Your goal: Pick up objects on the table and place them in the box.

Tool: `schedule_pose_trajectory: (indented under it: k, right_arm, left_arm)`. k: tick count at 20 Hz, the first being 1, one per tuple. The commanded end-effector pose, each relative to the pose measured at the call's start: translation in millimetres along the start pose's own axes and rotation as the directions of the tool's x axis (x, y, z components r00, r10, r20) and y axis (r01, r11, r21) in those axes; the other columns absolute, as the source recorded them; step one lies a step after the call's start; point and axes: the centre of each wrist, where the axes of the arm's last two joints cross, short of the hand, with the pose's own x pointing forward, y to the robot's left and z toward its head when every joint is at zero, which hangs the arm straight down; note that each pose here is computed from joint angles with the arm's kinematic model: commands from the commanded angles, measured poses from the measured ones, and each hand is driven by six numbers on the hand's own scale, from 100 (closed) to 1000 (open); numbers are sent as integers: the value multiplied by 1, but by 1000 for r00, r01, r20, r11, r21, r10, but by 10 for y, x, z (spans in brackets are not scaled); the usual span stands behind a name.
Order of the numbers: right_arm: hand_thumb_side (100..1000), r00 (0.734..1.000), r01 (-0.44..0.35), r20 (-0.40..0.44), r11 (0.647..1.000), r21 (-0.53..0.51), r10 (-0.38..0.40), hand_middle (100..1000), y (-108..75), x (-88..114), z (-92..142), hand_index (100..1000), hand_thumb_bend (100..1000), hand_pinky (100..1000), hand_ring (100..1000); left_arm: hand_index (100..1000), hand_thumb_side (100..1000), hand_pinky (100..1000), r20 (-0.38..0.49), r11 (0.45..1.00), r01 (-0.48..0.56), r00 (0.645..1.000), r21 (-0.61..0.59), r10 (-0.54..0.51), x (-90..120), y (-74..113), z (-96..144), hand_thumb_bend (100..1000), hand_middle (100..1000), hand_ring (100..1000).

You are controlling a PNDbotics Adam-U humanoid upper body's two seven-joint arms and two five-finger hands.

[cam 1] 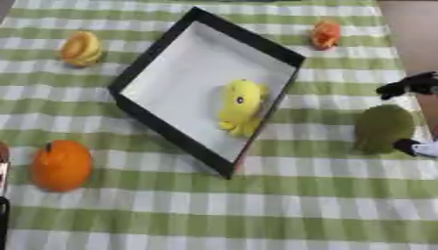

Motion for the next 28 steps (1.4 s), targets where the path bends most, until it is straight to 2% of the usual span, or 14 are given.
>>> schedule_pose_trajectory:
  k: [1, 6, 11, 18, 21, 24, 25, 28]
  right_arm:
    - [544, 999, -41, -30, 999, 6, 41, 873, -62, -78, 56, 997, 371, 1000, 924]
    - [551, 997, -47, -59, 998, 39, 49, 863, -11, -178, 24, 990, 384, 1000, 912]
    - [500, 996, -40, -72, 997, 67, 45, 827, 27, -234, -86, 953, 358, 1000, 869]
    - [551, 993, -52, -104, 997, 65, 58, 781, 73, -306, -249, 924, 361, 984, 846]
    - [539, 993, -47, -108, 997, 58, 53, 722, 119, -336, -319, 881, 324, 961, 822]
    - [539, 993, -52, -100, 998, 41, 55, 644, 140, -334, -357, 816, 331, 941, 804]
    - [525, 994, -51, -92, 998, 30, 54, 590, 139, -324, -359, 765, 286, 929, 786]
    - [507, 997, -54, -59, 998, -22, 52, 545, 78, -250, -322, 716, 219, 910, 755]
  left_arm:
    - [812, 700, 793, 28, 1000, 4, 1000, -11, -4, 64, 9, -40, 100, 760, 785]
    - [810, 699, 793, 28, 1000, 3, 1000, -14, -2, 65, 5, -40, 100, 759, 785]
    - [806, 698, 792, 25, 1000, 0, 1000, -20, 1, 63, -5, -36, 100, 756, 784]
    - [804, 697, 792, 24, 1000, -6, 1000, -24, 6, 64, -17, -35, 100, 754, 784]
    - [802, 697, 792, 23, 1000, -7, 1000, -26, 7, 63, -21, -34, 100, 753, 784]
    - [801, 696, 792, 22, 1000, -7, 1000, -28, 8, 61, -25, -33, 100, 753, 784]
    - [800, 696, 792, 22, 1000, -7, 1000, -29, 8, 62, -26, -33, 100, 752, 784]
    - [799, 696, 792, 22, 1000, -6, 1000, -29, 7, 62, -23, -33, 100, 752, 785]
